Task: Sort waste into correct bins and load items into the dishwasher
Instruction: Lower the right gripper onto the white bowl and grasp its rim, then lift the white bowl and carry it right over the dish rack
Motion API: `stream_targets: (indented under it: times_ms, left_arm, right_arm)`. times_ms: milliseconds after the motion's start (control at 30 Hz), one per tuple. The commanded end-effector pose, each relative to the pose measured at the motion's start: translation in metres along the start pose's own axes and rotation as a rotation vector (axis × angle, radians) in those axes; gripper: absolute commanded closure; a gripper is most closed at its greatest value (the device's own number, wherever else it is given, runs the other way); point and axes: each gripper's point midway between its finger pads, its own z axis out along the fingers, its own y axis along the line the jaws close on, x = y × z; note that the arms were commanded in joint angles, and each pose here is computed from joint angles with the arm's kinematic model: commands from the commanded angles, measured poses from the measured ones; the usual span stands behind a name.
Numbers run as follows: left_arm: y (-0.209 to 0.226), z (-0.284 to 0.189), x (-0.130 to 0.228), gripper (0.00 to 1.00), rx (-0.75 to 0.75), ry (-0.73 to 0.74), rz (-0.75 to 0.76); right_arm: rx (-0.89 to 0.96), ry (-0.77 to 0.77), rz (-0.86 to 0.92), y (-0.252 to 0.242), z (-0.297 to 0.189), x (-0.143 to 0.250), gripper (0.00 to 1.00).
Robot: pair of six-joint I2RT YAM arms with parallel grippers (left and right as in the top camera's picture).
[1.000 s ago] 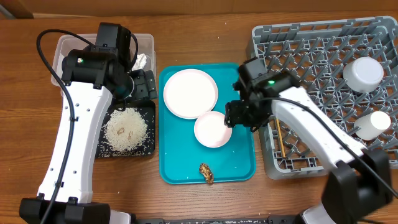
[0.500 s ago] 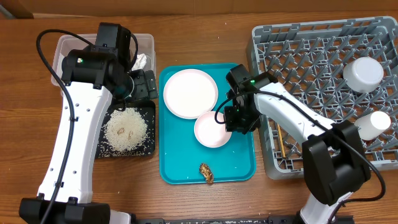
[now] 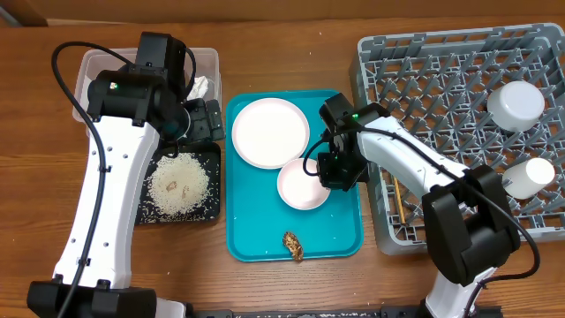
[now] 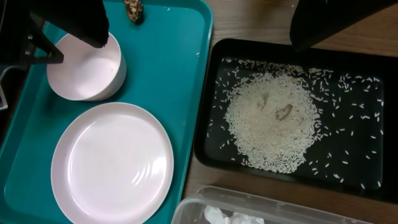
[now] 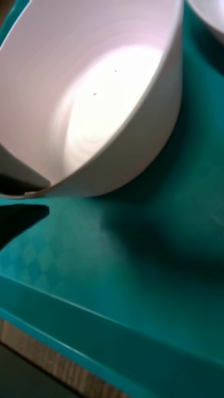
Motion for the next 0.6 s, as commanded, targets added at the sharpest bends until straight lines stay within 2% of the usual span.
stream_targets:
  times_ms: [0, 200, 300, 433, 567]
  left_arm:
    - [-0.002, -0.005, -0.003, 0.05, 0.015, -0.017, -0.011]
    - [-0.002, -0.005, -0.003, 0.05, 0.015, -0.017, -0.011]
    - [-0.002, -0.005, -0.003, 0.04, 0.014, -0.018, -0.011]
    - [-0.002, -0.005, -0.003, 0.04, 0.014, -0.018, -0.011]
    - [-0.003, -0.005, -0.005, 0.04, 0.017, -0.025, -0.011]
  right_arm:
    - [0.004, 0.002, -0.002, 0.001, 0.001, 0.0, 0.96]
    - [0.002, -0.005, 0.006, 0.0, -0.012, 0.002, 0.96]
    - [-0.014, -0.074, -0.001, 0.003, -0.038, -0.005, 0.96]
    - [-0.009, -0.251, -0.012, 0.003, -0.094, -0.019, 0.96]
    - [0.076, -0.5, 0.014, -0.017, -0.16, -0.035, 0.96]
